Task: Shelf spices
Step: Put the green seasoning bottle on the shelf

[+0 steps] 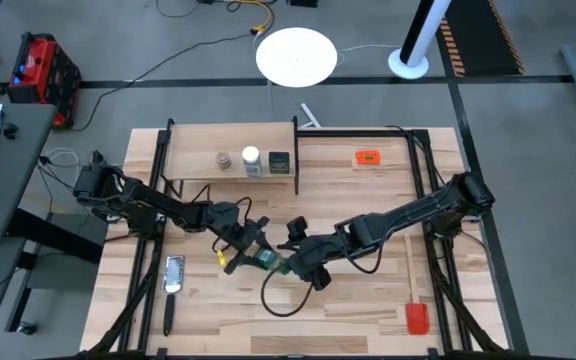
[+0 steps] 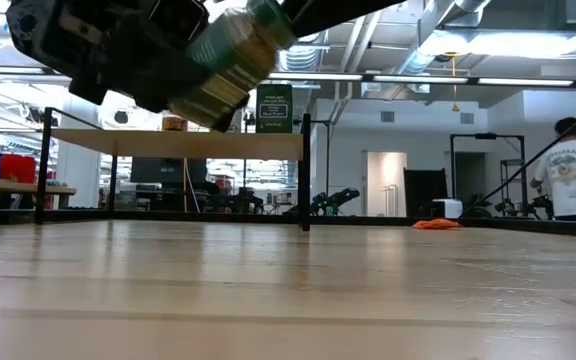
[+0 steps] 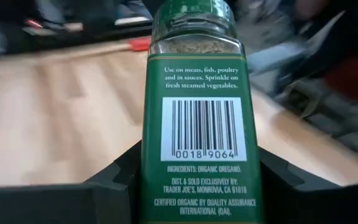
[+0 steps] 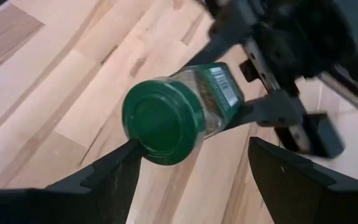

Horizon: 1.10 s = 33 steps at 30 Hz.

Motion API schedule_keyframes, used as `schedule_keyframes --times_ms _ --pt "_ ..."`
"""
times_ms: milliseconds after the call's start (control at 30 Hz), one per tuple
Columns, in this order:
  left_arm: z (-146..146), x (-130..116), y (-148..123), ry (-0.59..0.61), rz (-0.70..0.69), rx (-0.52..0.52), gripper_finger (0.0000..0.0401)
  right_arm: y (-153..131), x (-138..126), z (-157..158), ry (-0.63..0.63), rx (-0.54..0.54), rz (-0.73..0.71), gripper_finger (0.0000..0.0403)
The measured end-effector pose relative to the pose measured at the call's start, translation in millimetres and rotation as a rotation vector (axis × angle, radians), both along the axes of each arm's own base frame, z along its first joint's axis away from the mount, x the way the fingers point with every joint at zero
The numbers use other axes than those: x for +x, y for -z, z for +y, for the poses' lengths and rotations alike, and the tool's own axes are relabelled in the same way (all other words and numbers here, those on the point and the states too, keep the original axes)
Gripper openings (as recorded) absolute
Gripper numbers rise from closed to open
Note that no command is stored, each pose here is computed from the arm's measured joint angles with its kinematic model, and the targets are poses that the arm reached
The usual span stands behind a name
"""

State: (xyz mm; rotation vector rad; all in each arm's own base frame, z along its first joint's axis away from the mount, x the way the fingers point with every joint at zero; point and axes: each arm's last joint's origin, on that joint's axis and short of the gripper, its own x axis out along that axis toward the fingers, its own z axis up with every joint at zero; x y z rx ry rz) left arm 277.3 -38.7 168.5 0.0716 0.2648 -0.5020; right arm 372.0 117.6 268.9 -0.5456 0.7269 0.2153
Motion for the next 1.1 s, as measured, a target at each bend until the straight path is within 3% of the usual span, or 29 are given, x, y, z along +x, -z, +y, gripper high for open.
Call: schedule_keyframes --times_ms 167,400,500,633,767,967,1100 --pt "-8 1 -3 -0.072 -0.113 0.196 0.0172 -3 -5 -3 0.058 0.032 0.029 0.0297" --pt "-18 1 -10 -0.125 -0.220 0.275 0.0170 -15 -17 -16 0.129 0.079 0.059 0.0297" --pt "-19 2 -17 -0.113 -0.283 0.261 0.0170 -28 -27 -22 0.150 0.064 0.047 0.0297" --pt "-21 2 -23 -0.077 -0.344 0.237 0.0170 -58 -46 -29 0.167 0.093 -0.035 0.0297" --pt "-23 2 -37 -0.110 -0.513 0.261 0.0170 -76 -58 -28 0.141 0.133 -0.138 0.0297" --pt "-22 -1 -55 -0.222 -0.715 0.338 0.0170 -63 -63 -19 0.060 0.136 -0.342 0.0297" --pt "-22 -2 -56 -0.218 -0.738 0.342 0.0170 -42 -57 -17 0.008 0.092 -0.497 0.0297"
